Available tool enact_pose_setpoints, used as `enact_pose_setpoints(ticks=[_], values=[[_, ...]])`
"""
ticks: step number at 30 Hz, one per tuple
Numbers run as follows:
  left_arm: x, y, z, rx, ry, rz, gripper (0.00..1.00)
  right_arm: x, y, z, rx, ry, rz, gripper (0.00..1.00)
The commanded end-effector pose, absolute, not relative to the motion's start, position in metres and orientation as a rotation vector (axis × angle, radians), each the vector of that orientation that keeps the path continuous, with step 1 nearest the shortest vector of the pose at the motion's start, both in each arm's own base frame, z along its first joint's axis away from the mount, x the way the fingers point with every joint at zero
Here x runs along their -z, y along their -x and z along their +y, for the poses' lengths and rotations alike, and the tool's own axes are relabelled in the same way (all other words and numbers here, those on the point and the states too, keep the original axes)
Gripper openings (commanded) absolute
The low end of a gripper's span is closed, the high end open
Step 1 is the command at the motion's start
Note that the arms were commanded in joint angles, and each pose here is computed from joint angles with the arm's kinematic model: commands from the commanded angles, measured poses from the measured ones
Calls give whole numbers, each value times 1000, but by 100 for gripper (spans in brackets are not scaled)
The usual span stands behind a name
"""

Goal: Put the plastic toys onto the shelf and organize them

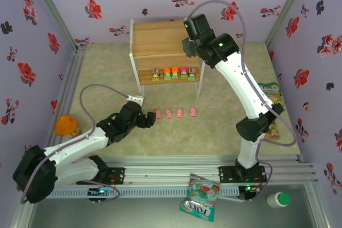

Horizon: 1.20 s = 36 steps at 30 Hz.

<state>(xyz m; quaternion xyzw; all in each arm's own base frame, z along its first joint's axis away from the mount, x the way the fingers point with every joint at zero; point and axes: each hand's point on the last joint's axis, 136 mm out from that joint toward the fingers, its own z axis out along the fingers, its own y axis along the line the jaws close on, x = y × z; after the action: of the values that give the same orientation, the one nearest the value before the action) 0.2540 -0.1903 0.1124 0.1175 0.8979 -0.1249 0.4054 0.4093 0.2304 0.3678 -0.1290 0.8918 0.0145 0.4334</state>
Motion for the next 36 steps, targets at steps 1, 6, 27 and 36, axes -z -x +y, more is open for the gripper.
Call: enact_pose_setpoints(ticks=[1,6,27,36], values=[[-123,-257,-192,334,-296,2241,93,-351,-411,232,-11,367,2273,31],[-124,-257,-192,335,-297,2238,93,-346,-410,234,-20,380,2286,31],[-125,-257,-191,335,-295,2235,93,-332,-408,235,12,409,2332,31],[-125,-257,-191,336,-294,2234,93,-340,-406,237,-1,411,2313,40]])
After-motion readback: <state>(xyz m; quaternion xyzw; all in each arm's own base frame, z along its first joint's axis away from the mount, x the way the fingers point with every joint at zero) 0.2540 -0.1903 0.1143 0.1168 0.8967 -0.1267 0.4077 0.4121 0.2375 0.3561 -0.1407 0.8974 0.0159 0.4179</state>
